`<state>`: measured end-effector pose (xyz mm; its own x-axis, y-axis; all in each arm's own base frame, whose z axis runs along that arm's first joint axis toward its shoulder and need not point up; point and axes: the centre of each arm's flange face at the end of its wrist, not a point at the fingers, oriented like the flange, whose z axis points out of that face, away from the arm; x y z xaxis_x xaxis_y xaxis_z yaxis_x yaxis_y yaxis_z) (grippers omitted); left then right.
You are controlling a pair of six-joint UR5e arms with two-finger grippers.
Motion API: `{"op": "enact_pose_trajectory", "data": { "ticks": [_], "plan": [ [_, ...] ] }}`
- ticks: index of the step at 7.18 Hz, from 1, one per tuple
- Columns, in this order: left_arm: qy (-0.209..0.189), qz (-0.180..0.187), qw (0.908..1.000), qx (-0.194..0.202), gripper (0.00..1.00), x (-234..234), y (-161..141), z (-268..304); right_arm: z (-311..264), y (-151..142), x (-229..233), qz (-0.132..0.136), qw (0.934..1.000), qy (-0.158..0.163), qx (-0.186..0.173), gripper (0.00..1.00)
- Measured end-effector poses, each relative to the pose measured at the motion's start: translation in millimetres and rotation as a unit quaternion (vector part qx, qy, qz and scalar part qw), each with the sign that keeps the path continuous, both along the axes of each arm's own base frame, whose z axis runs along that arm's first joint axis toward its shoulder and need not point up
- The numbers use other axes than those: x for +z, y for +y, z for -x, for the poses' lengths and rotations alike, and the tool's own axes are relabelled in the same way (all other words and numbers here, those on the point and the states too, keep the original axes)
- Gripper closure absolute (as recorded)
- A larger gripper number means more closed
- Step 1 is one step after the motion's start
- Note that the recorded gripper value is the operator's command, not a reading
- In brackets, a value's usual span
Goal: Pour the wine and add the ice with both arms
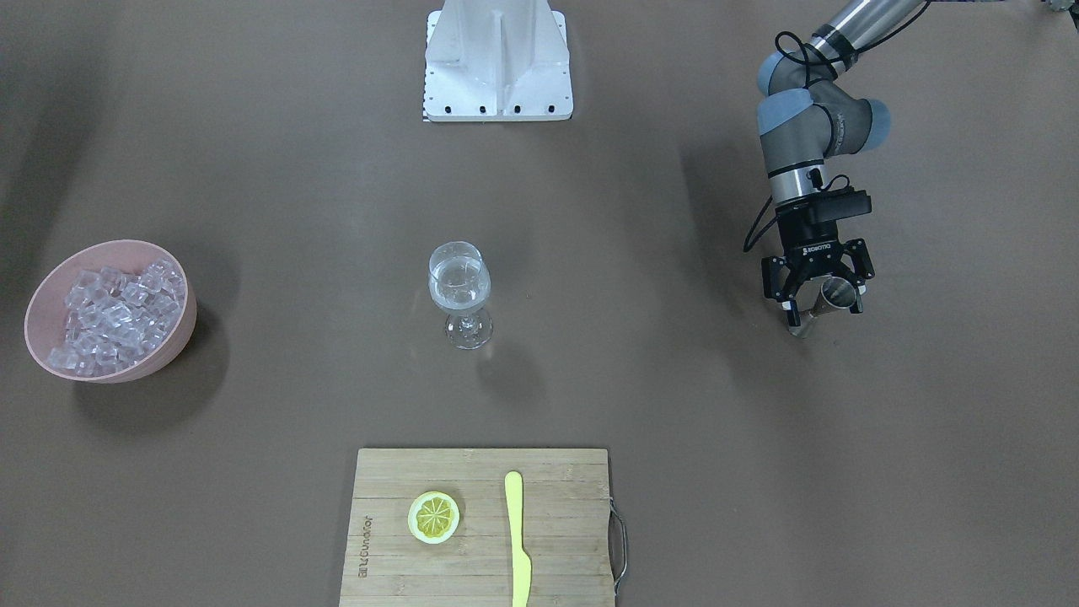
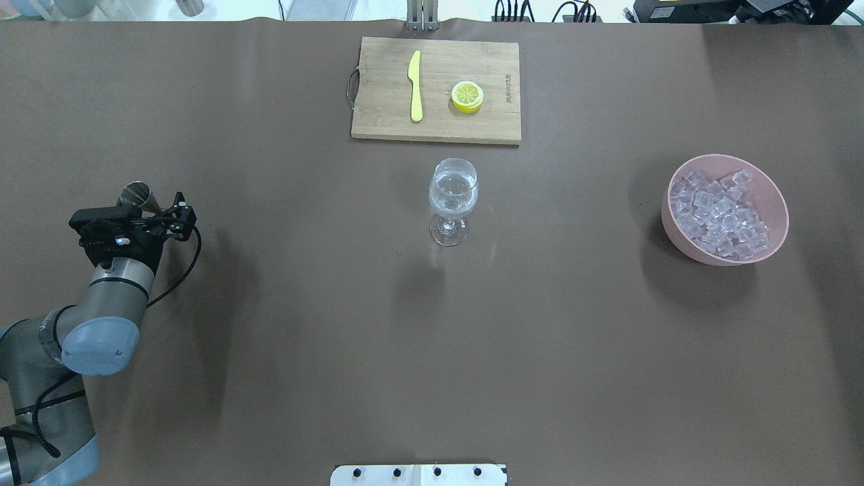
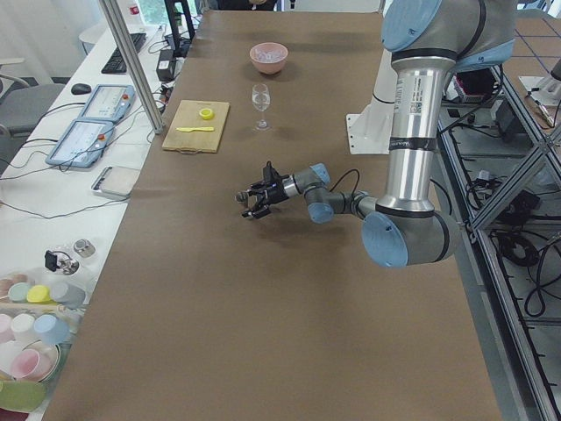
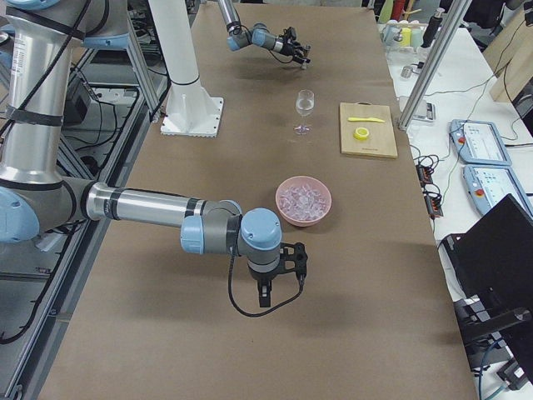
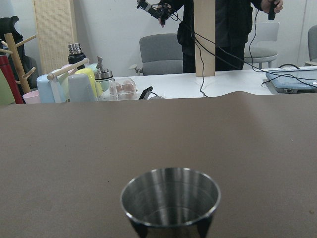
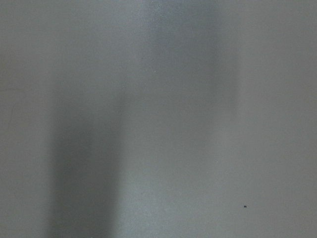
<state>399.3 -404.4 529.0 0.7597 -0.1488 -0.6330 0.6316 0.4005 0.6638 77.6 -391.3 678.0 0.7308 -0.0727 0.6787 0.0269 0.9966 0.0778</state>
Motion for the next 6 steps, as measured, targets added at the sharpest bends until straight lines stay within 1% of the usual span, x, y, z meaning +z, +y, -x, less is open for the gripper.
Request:
{"op": "enact_pose_trajectory", "data": {
  "ticks": [2,4,6],
  "plan": [
    [0.003,-0.016,0.9998,0.013,0.02,-8.4,3.1,7.3,0.0,0.0,-0.1,0.0,1.0,0.0,0.0,0.0],
    [0.01,-0.035,0.9991,0.024,0.02,-29.6,7.3,16.6,0.0,0.0,0.0,-0.001,1.0,0.0,-0.001,0.0],
    [0.001,-0.046,0.9982,0.038,0.02,-46.0,15.8,34.2,0.1,-0.2,-0.3,-0.001,1.0,-0.001,0.0,0.0]
  ]
}}
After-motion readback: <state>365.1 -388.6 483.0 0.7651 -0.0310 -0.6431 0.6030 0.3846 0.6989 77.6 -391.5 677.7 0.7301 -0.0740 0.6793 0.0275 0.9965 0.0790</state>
